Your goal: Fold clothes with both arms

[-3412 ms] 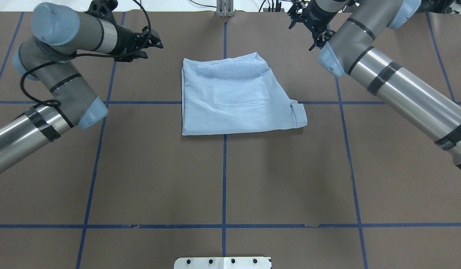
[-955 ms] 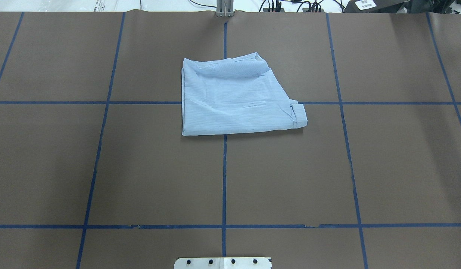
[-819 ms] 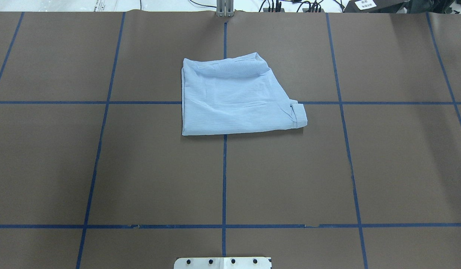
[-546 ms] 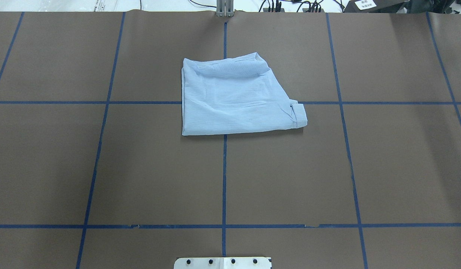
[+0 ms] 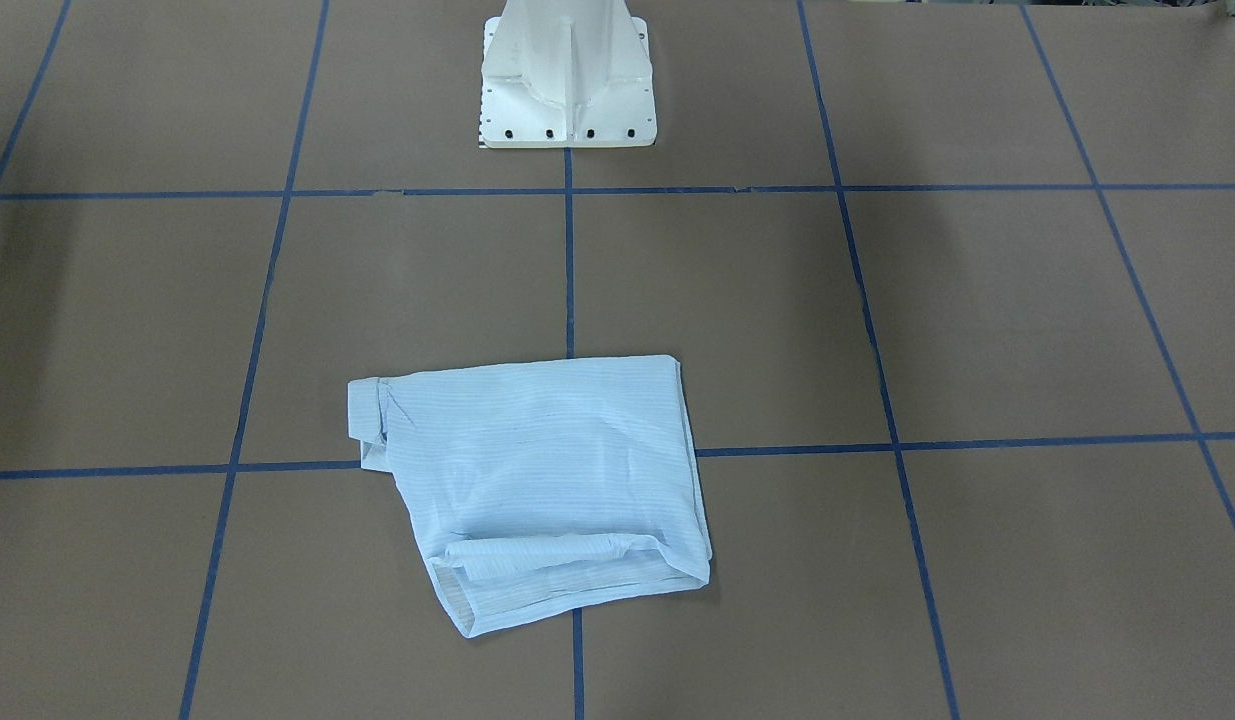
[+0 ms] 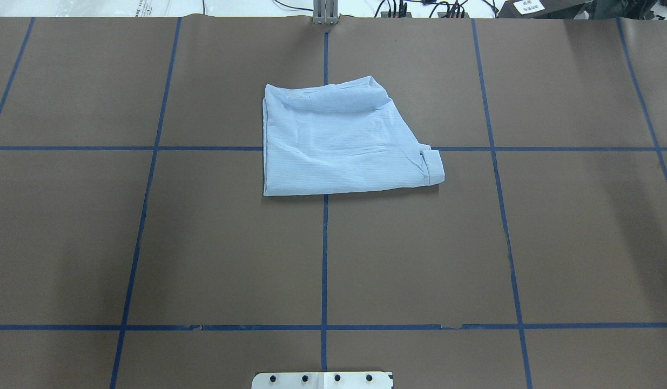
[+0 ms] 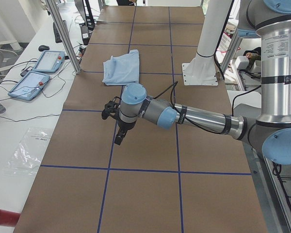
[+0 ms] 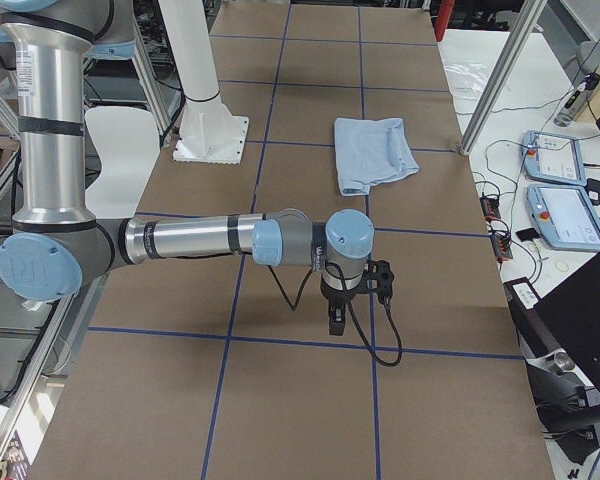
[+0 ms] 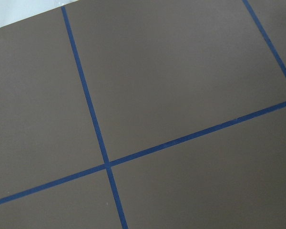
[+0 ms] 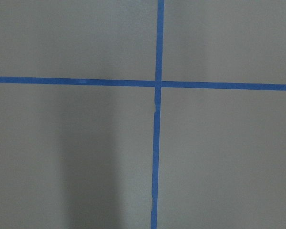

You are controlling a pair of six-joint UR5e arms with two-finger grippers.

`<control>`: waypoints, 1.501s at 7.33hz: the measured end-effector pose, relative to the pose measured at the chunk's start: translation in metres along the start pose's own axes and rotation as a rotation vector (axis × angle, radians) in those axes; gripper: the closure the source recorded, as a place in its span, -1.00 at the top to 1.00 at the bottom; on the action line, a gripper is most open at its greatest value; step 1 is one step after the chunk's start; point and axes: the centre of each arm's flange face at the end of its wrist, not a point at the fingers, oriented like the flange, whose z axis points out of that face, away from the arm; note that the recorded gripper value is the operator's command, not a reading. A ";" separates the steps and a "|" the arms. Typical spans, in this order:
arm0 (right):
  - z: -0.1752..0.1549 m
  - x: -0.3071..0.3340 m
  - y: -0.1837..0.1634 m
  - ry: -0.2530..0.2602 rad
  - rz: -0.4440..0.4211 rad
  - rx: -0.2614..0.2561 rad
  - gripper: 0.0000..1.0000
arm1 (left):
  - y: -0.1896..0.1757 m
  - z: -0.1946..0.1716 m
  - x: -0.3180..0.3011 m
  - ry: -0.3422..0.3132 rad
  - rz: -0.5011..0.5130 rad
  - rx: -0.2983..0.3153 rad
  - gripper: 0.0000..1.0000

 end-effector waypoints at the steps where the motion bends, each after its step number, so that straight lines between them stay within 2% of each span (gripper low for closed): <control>1: -0.002 -0.003 0.000 -0.003 -0.004 0.003 1.00 | -0.001 0.000 0.001 0.003 0.003 0.001 1.00; 3: -0.003 -0.006 0.002 -0.015 -0.005 0.007 1.00 | -0.007 -0.005 0.005 -0.001 0.017 0.016 1.00; 6: -0.005 -0.007 0.008 -0.018 0.006 0.009 1.00 | -0.031 -0.031 0.025 -0.006 0.077 0.089 1.00; 7: -0.002 -0.005 0.013 -0.019 0.014 0.003 1.00 | -0.045 -0.048 0.025 -0.017 0.095 0.139 1.00; 9: 0.002 -0.001 0.023 -0.021 0.021 -0.008 1.00 | -0.075 -0.096 0.027 -0.056 0.150 0.278 1.00; 11: -0.005 -0.008 0.023 -0.020 0.008 0.005 1.00 | -0.086 -0.118 0.027 -0.086 0.182 0.349 1.00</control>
